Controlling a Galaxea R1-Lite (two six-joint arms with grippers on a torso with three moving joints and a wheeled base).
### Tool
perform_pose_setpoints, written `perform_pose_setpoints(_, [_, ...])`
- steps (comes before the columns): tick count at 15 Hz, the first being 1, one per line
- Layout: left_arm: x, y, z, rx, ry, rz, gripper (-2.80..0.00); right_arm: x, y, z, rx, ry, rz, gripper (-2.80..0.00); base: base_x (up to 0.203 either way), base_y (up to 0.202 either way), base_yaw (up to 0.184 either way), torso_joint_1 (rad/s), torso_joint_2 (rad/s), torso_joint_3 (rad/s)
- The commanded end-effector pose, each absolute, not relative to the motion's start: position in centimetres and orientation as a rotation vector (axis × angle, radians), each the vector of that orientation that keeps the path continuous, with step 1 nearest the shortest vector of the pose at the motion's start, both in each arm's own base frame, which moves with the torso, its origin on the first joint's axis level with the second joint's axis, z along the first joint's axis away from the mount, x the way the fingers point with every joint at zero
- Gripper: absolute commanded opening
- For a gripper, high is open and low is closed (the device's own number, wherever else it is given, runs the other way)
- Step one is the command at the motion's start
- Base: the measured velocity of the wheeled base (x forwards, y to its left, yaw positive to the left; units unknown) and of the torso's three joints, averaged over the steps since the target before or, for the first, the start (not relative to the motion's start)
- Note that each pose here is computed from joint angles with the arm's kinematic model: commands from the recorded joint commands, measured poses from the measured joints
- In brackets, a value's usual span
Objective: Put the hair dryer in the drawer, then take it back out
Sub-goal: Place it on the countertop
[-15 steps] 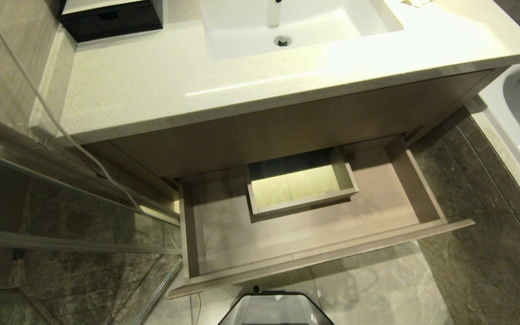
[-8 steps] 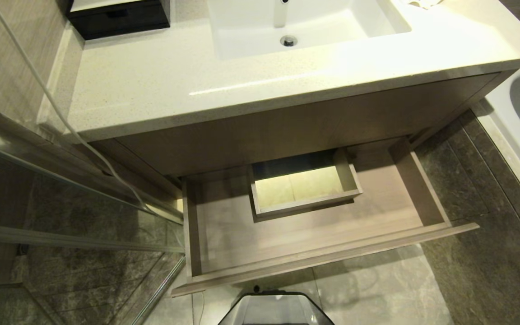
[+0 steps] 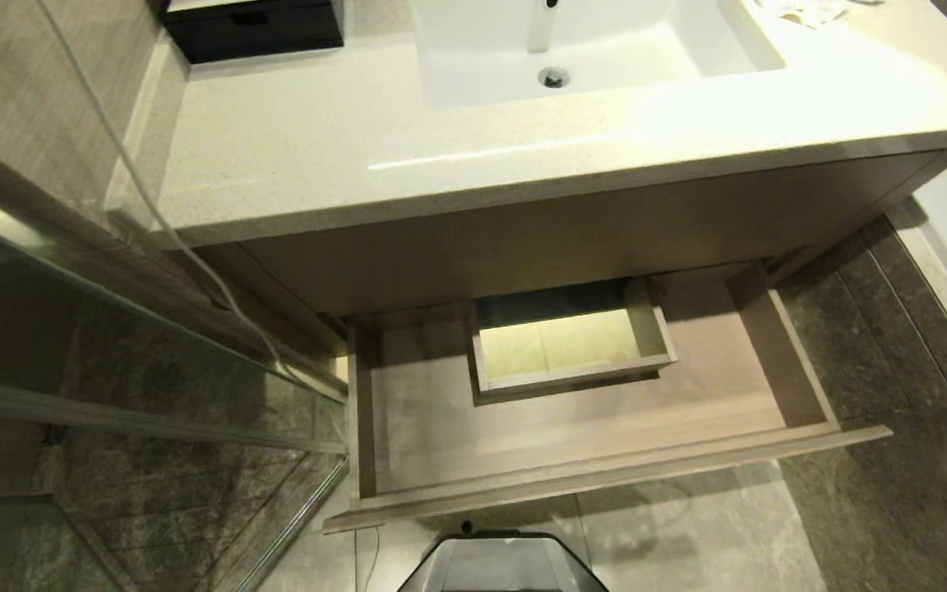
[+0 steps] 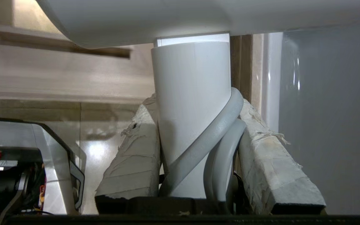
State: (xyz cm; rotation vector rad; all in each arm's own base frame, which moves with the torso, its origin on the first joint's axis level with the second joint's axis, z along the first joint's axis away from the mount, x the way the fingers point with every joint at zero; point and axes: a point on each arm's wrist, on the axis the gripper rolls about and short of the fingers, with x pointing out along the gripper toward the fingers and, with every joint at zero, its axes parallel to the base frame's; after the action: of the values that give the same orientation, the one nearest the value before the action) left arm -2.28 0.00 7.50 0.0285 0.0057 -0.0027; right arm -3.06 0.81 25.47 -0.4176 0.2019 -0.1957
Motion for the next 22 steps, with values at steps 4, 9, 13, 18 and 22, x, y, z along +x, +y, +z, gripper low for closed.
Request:
perform_pose_setpoints(4, [-2.27,0.00,7.44,0.029,0.008,-0.003,-2.80,-3.05,0.81,25.48,-0.421,0.203,-0.193,-2.80,-0.002,-0.008,0.173,0.001,0.00,0.003])
perform_pose_setpoints(9, [-2.28,0.00,7.47,0.029,0.007,-0.003,-2.80,-3.01,0.80,25.35,-0.421,0.206,-0.194,-2.80,-0.001,-0.014,0.171,0.003,0.00,0.002])
perform_pose_setpoints(13, [-2.28,0.00,7.47,0.029,0.007,-0.004,-2.80,-2.99,0.79,25.24,-0.421,0.215,-0.190,-2.80,0.001,-0.006,0.128,0.000,0.00,0.000])
perform_pose_setpoints(18, [-2.27,0.00,7.46,0.029,0.007,-0.003,-2.80,-2.93,0.78,25.05,-0.438,0.229,-0.182,-2.80,0.000,0.000,0.000,0.000,0.00,0.000])
perform_pose_setpoints(22, [-2.28,0.00,7.48,0.029,0.006,-0.003,-2.80,-2.67,0.71,25.50,-0.492,0.224,-0.172,-2.80,0.000,0.000,0.000,0.000,0.00,0.000])
